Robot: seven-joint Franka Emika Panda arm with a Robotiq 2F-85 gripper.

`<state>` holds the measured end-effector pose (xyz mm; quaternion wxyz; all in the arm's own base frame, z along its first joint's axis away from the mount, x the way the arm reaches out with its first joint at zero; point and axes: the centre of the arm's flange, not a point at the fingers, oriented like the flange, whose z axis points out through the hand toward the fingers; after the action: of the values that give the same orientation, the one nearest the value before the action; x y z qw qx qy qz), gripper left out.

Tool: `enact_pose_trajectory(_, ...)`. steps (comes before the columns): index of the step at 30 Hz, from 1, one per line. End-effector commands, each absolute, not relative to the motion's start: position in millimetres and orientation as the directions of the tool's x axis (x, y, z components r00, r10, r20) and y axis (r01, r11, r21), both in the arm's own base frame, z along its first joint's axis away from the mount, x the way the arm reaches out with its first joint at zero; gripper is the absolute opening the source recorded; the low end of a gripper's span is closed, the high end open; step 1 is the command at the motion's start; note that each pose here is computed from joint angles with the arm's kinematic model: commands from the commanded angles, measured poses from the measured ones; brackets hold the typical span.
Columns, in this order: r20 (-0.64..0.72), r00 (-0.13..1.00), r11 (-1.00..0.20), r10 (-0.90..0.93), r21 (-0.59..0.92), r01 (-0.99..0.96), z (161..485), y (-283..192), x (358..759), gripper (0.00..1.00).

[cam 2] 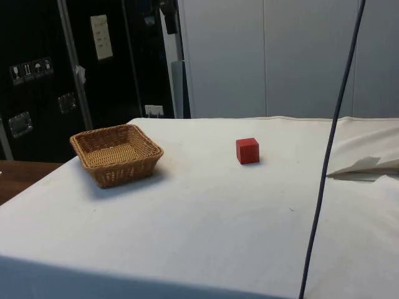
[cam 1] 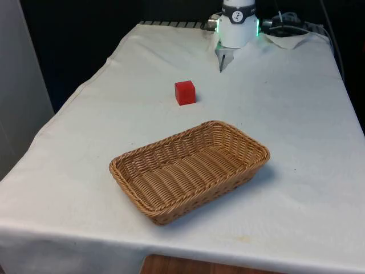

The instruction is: Pick up the cube and place it into the basket.

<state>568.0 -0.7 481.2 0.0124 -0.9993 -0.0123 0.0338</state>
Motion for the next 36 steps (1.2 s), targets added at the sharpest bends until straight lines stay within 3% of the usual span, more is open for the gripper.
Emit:
enact_pose_trajectory(1, -0.067, 0.997, -0.999, 0.026, -0.025, 0.024, 481.2, -0.8, 568.0, 1.00)
enact_pose_trajectory(28, -0.071, 0.997, -0.999, 0.038, 0.037, 0.040, 479.4, -2.2, 554.3, 1.00)
enact_pose_trajectory(36, -0.017, 0.999, -0.999, 0.039, 0.032, 0.040, 476.3, -2.4, 537.6, 1.00)
